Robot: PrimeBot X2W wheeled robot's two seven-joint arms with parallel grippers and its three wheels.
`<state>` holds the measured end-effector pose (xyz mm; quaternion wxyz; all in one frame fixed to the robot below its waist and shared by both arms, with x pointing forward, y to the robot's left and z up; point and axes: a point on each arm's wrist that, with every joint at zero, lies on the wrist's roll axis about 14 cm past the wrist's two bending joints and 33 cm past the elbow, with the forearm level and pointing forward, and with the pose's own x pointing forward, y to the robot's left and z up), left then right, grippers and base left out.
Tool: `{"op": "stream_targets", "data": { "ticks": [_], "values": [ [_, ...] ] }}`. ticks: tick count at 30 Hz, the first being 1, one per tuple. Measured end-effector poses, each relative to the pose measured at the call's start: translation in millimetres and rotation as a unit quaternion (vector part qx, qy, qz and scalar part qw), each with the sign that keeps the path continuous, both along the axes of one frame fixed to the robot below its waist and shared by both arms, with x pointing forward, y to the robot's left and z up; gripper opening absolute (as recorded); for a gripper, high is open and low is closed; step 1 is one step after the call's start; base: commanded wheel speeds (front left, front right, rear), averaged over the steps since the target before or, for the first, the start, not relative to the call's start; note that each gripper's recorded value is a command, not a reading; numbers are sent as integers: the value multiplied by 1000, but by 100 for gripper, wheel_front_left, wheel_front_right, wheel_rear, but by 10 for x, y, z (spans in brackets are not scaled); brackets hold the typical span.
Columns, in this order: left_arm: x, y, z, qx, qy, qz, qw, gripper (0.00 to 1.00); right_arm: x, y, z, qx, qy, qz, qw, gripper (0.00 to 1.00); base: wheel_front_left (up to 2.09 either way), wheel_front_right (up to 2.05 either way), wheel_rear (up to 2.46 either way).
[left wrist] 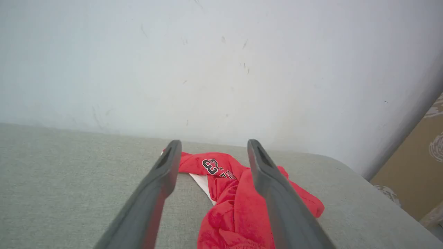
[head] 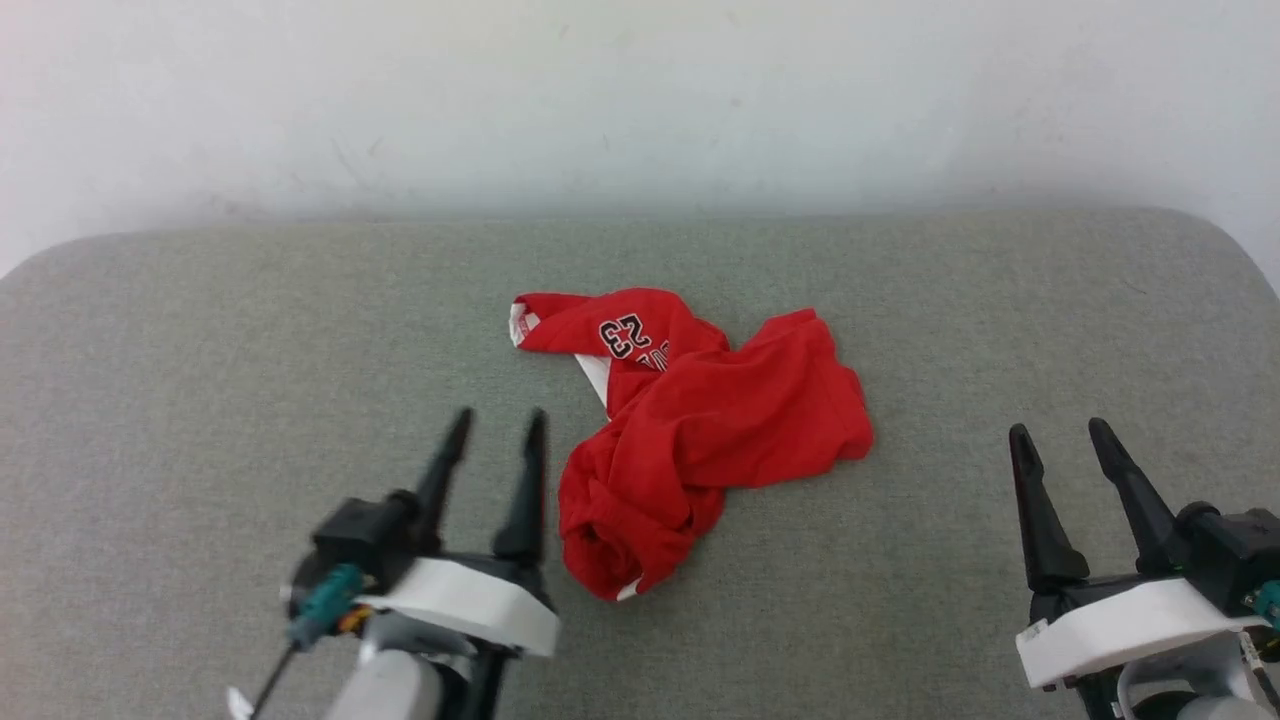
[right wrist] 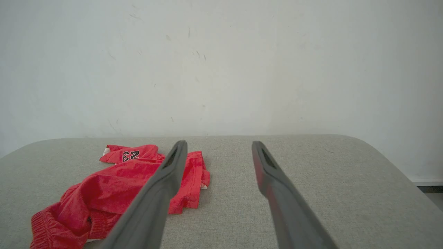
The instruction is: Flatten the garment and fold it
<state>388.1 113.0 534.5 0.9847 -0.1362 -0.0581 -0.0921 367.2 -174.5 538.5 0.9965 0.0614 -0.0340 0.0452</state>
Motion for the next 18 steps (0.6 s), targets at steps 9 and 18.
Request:
{"op": "stream_targets", "data": {
  "ticks": [9, 18],
  "values": [
    [-114, 725, -3, 68, -3, 91, 994, 100, -34, 15, -130, 1, 30, 4, 1000, 100, 0, 0, 0],
    [-241, 964, 43, 91, 6, 111, 990, 100, 17, 72, -638, 0, 132, 16, 991, 100, 0, 0, 0]
  ]
}}
